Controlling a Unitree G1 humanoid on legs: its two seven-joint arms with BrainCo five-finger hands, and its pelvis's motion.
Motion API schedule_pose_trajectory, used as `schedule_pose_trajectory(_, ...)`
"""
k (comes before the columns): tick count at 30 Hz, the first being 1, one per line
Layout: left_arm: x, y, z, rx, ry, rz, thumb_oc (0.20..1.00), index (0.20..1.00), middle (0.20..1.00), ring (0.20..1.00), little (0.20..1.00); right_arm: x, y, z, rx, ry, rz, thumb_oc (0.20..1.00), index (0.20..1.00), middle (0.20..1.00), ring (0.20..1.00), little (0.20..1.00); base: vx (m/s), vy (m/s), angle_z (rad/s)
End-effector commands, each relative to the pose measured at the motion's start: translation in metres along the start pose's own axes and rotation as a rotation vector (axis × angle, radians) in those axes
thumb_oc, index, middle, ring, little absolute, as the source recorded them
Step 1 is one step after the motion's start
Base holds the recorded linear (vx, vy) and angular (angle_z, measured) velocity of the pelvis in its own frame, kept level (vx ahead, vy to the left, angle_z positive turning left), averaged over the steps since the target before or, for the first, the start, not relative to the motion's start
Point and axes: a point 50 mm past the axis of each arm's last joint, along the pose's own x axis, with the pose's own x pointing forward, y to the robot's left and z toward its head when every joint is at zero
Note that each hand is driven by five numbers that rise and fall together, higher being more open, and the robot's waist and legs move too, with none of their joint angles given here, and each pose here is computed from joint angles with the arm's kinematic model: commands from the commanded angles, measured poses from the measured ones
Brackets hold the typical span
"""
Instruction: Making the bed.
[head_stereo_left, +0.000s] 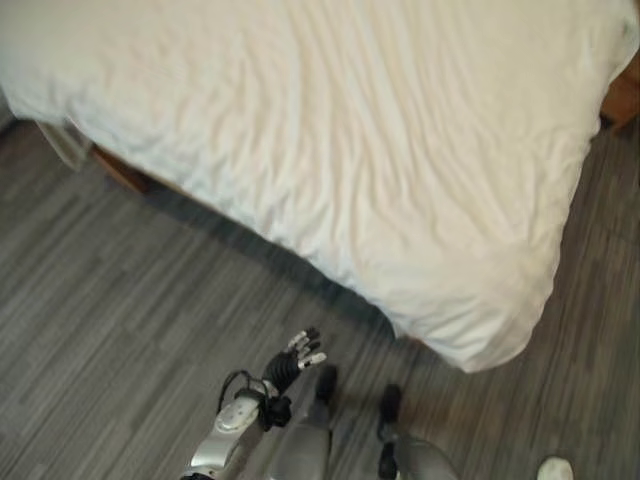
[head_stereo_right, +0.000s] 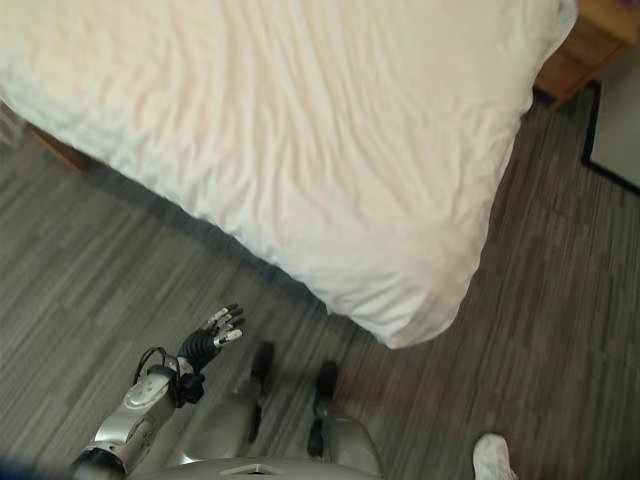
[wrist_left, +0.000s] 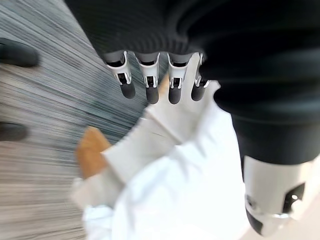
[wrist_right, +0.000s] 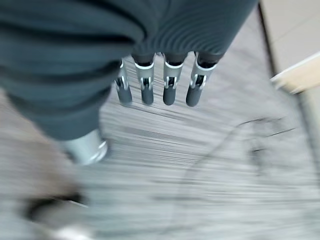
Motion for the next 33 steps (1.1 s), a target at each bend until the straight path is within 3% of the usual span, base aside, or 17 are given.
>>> schedule_pose_trajectory(1, 0.007, -0.001, 0.031, 0.021, -0.124, -0.043, 1.000, 1.000, 1.000, 1.000, 1.000, -0.021, -0.053, 0.060, -0.044, -0.190, -0.251, 1.000, 1.000, 1.000, 1.000, 1.000, -0.06, -0.074, -0.03)
schedule_pose_trajectory(2, 0.007, 0.001, 0.034, 0.030, -0.135, -0.024, 1.000, 1.000, 1.000, 1.000, 1.000, -0.035, -0.060, 0.103, -0.032, -0.345, -0.281, 1.000, 1.000, 1.000, 1.000, 1.000, -0.05, -0.045, 0.03)
schedule_pose_trajectory(3, 0.007, 0.001, 0.034, 0.030, -0.136, -0.024, 1.000, 1.000, 1.000, 1.000, 1.000, -0.036, -0.060, 0.103, -0.031, -0.346, -0.282, 1.000, 1.000, 1.000, 1.000, 1.000, -0.06, -0.021, 0.07)
schedule_pose_trajectory(5, 0.008, 0.004, 0.038, 0.019, -0.165, 0.022, 1.000, 1.000, 1.000, 1.000, 1.000, -0.062, -0.045, 0.168, -0.026, -0.633, -0.239, 1.000, 1.000, 1.000, 1.000, 1.000, -0.05, -0.019, 0.01)
schedule_pose_trajectory(6, 0.009, 0.007, 0.034, 0.009, -0.164, 0.069, 1.000, 1.000, 1.000, 1.000, 1.000, -0.099, -0.024, 0.215, -0.013, -0.927, -0.157, 1.000, 1.000, 1.000, 1.000, 1.000, -0.04, -0.012, -0.02)
schedule_pose_trajectory(7, 0.010, 0.007, 0.034, 0.009, -0.163, 0.068, 1.000, 1.000, 1.000, 1.000, 1.000, -0.099, -0.024, 0.215, -0.012, -0.926, -0.158, 1.000, 1.000, 1.000, 1.000, 1.000, -0.05, -0.010, -0.22)
schedule_pose_trajectory(8, 0.008, 0.006, 0.032, 0.005, -0.168, 0.092, 1.000, 1.000, 1.000, 1.000, 1.000, -0.137, 0.026, 0.236, -0.168, -1.186, -0.067, 1.000, 1.000, 1.000, 1.000, 1.000, -0.03, 0.005, -0.26)
schedule_pose_trajectory(10, 0.006, 0.009, 0.028, -0.004, -0.165, 0.130, 1.000, 1.000, 1.000, 1.000, 1.000, -0.167, 0.032, 0.233, -0.177, -1.355, -0.004, 1.000, 1.000, 1.000, 1.000, 1.000, 0.00, -0.008, -0.20)
schedule_pose_trajectory(12, 0.006, -0.002, 0.022, -0.008, -0.145, 0.085, 1.000, 1.000, 1.000, 1.000, 1.000, -0.214, 0.072, 0.239, -0.205, -1.577, 0.225, 1.000, 1.000, 1.000, 1.000, 1.000, 0.02, -0.040, 0.07)
schedule_pose_trajectory(13, 0.006, -0.002, 0.022, -0.007, -0.144, 0.085, 1.000, 1.000, 1.000, 1.000, 1.000, -0.214, 0.072, 0.239, -0.204, -1.576, 0.225, 1.000, 1.000, 1.000, 1.000, 1.000, 0.01, -0.038, 0.07)
schedule_pose_trajectory(15, 0.006, -0.011, 0.014, -0.009, -0.113, 0.038, 1.000, 1.000, 1.000, 1.000, 1.000, -0.235, 0.109, 0.235, -0.141, -1.643, 0.513, 1.000, 1.000, 1.000, 1.000, 1.000, 0.01, -0.028, 0.08)
schedule_pose_trajectory(16, 0.006, -0.011, 0.014, -0.009, -0.113, 0.038, 1.000, 1.000, 1.000, 1.000, 1.000, -0.235, 0.109, 0.235, -0.141, -1.643, 0.513, 1.000, 1.000, 1.000, 1.000, 1.000, 0.01, -0.021, 0.15)
schedule_pose_trajectory(20, 0.003, -0.019, 0.008, -0.017, -0.080, -0.025, 1.000, 1.000, 1.000, 1.000, 1.000, -0.238, 0.170, 0.230, -0.065, -1.525, 0.893, 1.000, 1.000, 1.000, 1.000, 1.000, 0.01, -0.017, 0.16)
schedule_pose_trajectory(23, 0.003, -0.020, 0.006, -0.035, -0.072, -0.031, 1.000, 1.000, 1.000, 1.000, 1.000, -0.242, 0.185, 0.229, -0.086, -1.495, 0.967, 1.000, 1.000, 1.000, 1.000, 1.000, 0.00, -0.003, 0.19)
schedule_pose_trajectory(24, 0.004, -0.023, 0.003, -0.050, -0.060, -0.039, 1.000, 1.000, 1.000, 1.000, 1.000, -0.245, 0.198, 0.231, -0.081, -1.474, 1.009, 0.200, 0.200, 0.200, 0.200, 0.200, 0.02, 0.008, 0.17)
schedule_pose_trajectory(33, 0.018, -0.029, 0.011, -0.056, -0.087, -0.041, 1.000, 1.000, 1.000, 1.000, 1.000, -0.251, 0.226, 0.242, -0.029, -1.444, 1.034, 0.200, 0.200, 0.200, 0.200, 0.200, -0.01, 0.012, 0.10)
